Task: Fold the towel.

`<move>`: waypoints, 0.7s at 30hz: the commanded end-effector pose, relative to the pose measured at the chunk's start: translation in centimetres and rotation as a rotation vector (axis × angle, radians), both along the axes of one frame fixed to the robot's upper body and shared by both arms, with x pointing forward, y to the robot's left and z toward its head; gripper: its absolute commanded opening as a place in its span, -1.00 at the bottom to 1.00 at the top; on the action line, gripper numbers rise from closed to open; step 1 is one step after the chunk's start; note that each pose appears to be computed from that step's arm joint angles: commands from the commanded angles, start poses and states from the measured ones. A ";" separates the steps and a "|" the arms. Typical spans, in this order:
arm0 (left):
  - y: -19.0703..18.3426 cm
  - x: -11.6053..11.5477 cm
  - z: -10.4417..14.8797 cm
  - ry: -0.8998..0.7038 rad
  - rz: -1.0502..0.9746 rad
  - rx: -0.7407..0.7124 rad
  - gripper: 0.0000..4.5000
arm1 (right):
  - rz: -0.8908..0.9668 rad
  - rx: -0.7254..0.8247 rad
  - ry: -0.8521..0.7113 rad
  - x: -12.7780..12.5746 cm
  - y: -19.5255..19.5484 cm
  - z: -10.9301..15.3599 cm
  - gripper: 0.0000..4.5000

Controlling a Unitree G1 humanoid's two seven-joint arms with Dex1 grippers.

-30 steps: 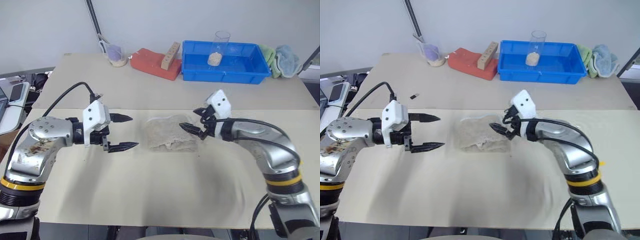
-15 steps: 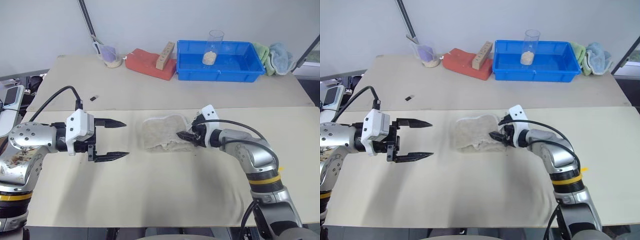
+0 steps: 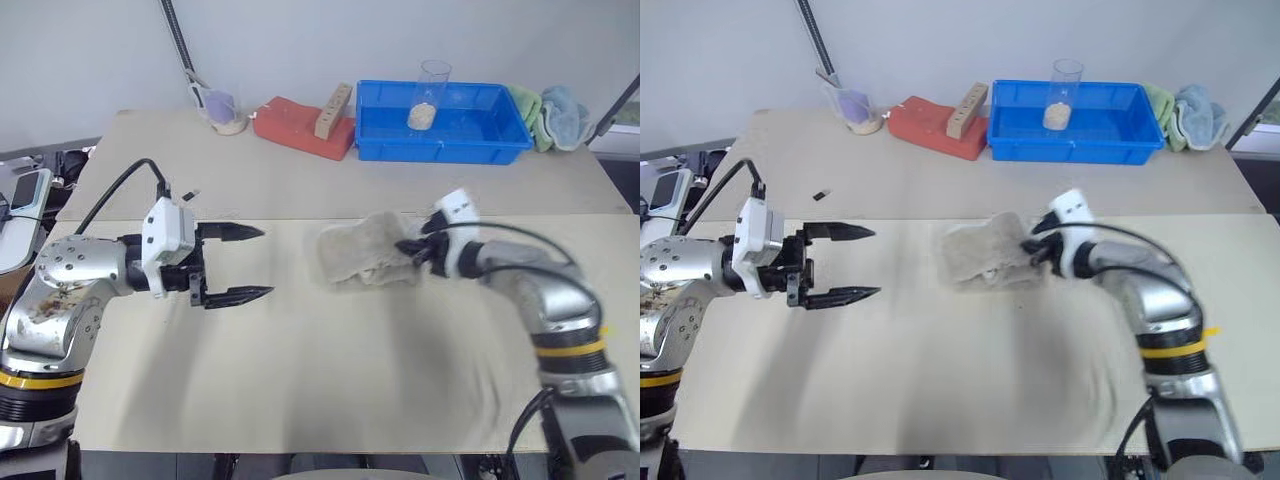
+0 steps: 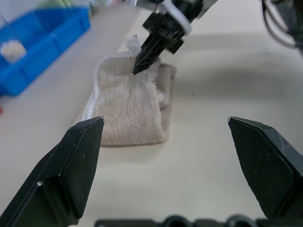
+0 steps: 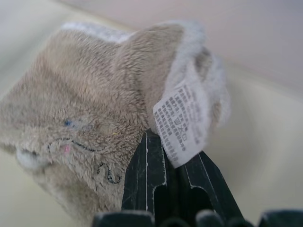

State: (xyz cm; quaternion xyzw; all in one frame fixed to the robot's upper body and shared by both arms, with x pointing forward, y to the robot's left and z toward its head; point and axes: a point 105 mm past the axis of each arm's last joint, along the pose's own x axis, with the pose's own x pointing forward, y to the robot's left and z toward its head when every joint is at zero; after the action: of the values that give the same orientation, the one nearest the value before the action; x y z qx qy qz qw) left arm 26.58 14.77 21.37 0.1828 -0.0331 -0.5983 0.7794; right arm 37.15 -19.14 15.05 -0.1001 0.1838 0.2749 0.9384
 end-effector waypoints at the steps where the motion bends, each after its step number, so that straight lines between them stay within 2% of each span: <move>1: -1.0 -0.4 1.4 -0.020 -0.034 -0.021 1.00 | -0.102 -0.049 -0.056 1.7 -4.9 1.6 -0.99; 4: -1.0 -0.1 1.0 -0.018 -0.033 0.000 1.00 | -0.146 -0.061 -0.020 2.5 -6.7 0.1 -0.99; 6: -1.1 0.0 0.9 -0.018 -0.031 0.005 1.00 | -0.147 -0.068 -0.020 2.9 -6.9 -0.2 -0.62; 10: -0.9 0.2 0.8 -0.017 -0.004 0.005 1.00 | -0.140 -0.046 -0.053 3.2 -6.9 0.7 -0.03; 15: 0.8 1.2 -0.1 0.019 0.109 0.031 1.00 | -0.178 -0.021 -0.171 3.3 -8.1 4.2 0.74; 19: 3.9 2.3 -1.5 0.030 0.276 0.127 1.00 | -0.045 -0.053 -0.246 1.4 -7.8 7.2 0.74; 21: 6.0 2.8 -2.5 0.031 0.384 0.215 1.00 | 0.088 -0.161 -0.263 -0.5 -7.5 7.8 0.74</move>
State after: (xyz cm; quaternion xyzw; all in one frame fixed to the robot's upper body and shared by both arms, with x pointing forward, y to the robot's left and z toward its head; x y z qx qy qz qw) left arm 29.00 19.15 18.13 0.2228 0.0797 -0.4842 0.8424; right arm 38.04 -27.49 20.34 -0.1682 0.1190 0.2385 0.9490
